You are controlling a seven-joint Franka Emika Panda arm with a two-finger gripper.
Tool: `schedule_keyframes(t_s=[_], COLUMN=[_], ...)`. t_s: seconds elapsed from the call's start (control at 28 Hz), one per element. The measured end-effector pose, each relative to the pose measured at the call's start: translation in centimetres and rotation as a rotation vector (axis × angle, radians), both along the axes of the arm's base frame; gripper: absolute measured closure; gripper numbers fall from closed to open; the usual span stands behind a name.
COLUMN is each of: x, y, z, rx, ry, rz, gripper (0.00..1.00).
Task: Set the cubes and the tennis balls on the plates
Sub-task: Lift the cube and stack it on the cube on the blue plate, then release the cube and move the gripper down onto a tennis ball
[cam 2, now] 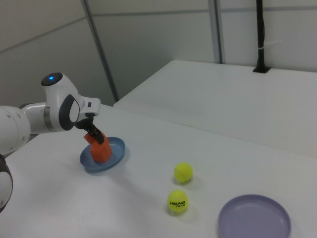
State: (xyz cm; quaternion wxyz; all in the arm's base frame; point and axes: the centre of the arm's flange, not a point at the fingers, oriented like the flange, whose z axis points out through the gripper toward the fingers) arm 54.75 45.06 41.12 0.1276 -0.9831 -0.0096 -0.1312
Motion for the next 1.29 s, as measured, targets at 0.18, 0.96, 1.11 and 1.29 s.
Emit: schedule_keyframes(t_s=[0.18,0.96,1.11,1.29], x=[0.2,0.6,0.7,0.8], y=[0.1,1.5,-0.2,-4.6], z=[-0.7,3.7,7.6,11.6], rx=[0.004,0.079,0.080,-0.005], ry=[0.003,-0.049,-0.075,-0.043], rz=[-0.001,-0.072,-0.103,-0.155], gripper=[0.38,0.00,0.00,0.00])
